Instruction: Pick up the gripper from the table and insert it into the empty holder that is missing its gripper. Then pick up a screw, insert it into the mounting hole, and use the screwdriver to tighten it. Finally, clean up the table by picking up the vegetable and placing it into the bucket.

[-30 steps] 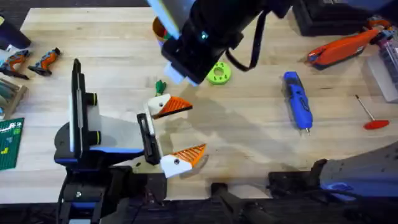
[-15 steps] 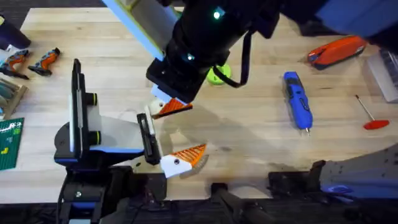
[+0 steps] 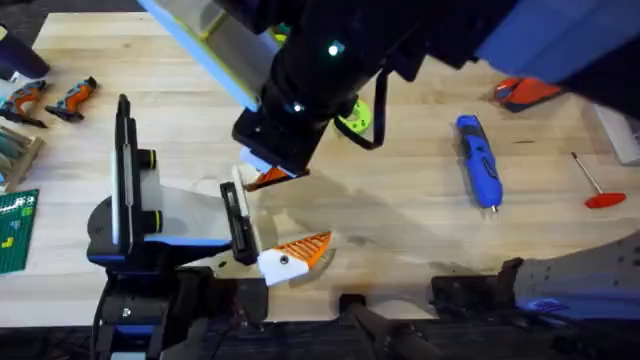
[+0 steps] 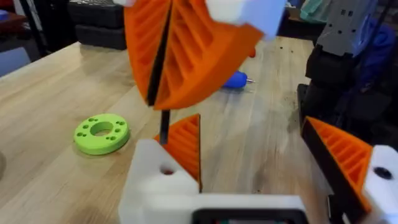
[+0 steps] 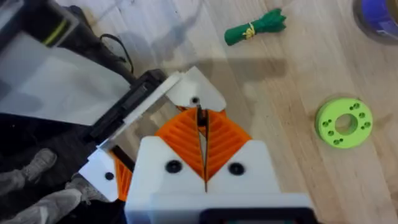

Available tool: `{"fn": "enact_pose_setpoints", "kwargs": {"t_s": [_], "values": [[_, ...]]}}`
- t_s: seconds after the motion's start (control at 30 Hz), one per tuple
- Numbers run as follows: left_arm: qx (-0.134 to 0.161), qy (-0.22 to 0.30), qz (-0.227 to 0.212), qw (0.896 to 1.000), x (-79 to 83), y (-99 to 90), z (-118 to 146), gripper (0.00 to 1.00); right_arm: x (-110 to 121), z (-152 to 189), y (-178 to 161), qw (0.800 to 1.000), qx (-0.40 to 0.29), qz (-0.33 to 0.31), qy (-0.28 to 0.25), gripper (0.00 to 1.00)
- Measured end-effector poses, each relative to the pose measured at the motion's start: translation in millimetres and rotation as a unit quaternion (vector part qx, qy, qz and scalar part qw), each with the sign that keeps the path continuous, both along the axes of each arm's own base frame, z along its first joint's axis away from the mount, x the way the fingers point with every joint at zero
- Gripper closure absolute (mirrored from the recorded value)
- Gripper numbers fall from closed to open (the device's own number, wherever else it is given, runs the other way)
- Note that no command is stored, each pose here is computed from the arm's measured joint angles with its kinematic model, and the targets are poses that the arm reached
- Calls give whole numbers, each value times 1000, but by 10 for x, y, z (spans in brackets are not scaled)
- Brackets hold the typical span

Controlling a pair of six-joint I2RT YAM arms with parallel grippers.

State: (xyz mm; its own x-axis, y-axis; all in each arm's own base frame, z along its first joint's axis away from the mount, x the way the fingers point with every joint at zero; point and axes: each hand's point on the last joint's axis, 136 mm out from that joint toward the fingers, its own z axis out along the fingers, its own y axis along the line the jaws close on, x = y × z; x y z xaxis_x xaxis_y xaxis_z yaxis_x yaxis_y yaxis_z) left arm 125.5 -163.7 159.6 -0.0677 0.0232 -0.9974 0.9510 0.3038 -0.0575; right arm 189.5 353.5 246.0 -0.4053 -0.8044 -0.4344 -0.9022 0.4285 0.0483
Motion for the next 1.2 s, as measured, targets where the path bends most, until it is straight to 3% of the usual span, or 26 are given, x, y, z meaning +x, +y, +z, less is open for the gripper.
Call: {"fn": "enact_pose_setpoints", "kwargs": {"t_s": [1.2], "values": [[0, 0, 0, 1000, 0, 0, 0, 15, -50, -84, 68, 1000, -10, 23, -1, 995]]}}
